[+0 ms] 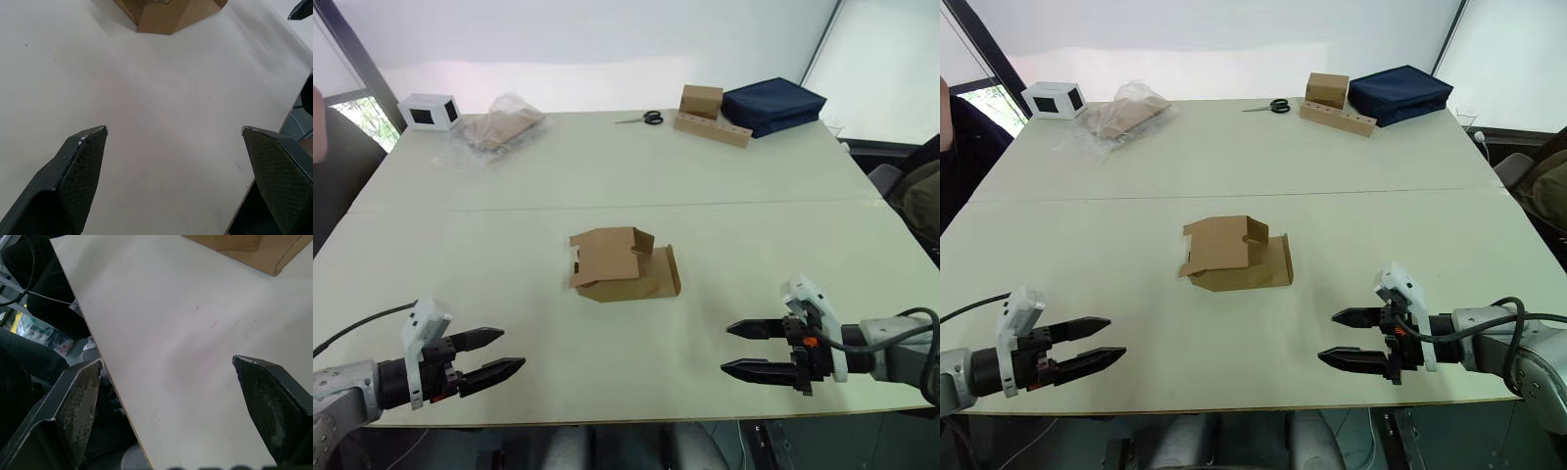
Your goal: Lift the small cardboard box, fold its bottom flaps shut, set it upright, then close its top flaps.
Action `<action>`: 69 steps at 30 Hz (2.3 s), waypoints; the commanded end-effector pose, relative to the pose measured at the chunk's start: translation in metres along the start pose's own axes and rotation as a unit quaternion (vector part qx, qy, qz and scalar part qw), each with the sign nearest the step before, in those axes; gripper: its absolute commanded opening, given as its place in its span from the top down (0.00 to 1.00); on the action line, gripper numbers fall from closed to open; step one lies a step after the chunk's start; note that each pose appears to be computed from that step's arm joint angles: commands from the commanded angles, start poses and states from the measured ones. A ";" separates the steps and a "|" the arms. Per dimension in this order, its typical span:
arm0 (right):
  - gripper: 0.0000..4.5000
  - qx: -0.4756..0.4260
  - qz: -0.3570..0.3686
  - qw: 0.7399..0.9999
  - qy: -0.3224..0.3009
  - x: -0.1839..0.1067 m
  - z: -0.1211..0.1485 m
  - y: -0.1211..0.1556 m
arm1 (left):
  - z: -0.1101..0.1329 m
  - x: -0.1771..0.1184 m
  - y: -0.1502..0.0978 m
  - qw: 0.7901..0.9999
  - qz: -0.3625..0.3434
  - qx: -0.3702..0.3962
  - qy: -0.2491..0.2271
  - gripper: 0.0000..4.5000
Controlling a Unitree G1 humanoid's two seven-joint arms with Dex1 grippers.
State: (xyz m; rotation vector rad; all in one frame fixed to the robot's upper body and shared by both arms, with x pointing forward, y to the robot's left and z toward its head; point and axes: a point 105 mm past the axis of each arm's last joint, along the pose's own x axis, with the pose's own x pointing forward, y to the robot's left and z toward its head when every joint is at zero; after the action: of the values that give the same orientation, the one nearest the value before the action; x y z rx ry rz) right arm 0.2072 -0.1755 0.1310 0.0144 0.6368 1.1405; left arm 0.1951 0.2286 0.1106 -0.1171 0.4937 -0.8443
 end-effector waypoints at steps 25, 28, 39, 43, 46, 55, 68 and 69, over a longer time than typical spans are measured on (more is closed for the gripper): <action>0.01 -0.035 -0.012 0.999 -0.026 -0.002 0.008 -0.008 | 0.019 -0.004 0.011 0.999 0.024 0.043 -0.011 0.00; 0.01 -0.043 -0.024 0.998 -0.039 -0.002 0.013 -0.010 | 0.023 -0.004 0.016 0.999 0.024 0.034 -0.002 0.00; 0.01 -0.129 -0.039 0.987 -0.089 0.017 0.054 0.002 | 0.069 0.002 0.022 0.986 -0.085 -0.142 -0.027 0.00; 0.01 -0.133 -0.034 0.985 -0.102 0.023 0.062 0.004 | 0.075 0.025 0.030 0.968 -0.126 -0.214 -0.040 0.00; 0.01 -0.154 -0.038 0.982 -0.098 0.028 0.065 0.008 | 0.078 0.047 0.040 0.959 -0.135 -0.248 -0.036 0.00; 0.01 -0.172 -0.052 0.977 -0.115 0.038 0.074 0.021 | 0.088 0.102 0.050 0.939 -0.172 -0.298 -0.019 0.00; 0.01 -0.146 -0.089 0.977 -0.130 0.037 0.064 0.021 | 0.102 0.146 0.037 0.927 -0.228 -0.299 -0.001 0.00; 0.01 -0.144 -0.090 0.977 -0.130 0.038 0.063 0.021 | 0.102 0.148 0.036 0.926 -0.230 -0.299 0.000 0.00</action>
State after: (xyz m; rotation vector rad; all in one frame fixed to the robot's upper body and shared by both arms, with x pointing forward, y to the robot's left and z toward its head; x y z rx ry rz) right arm 0.2337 -0.1192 0.1623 -0.1296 0.2850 1.0139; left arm 0.3471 0.1343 0.1272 -0.8351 0.7529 -1.1074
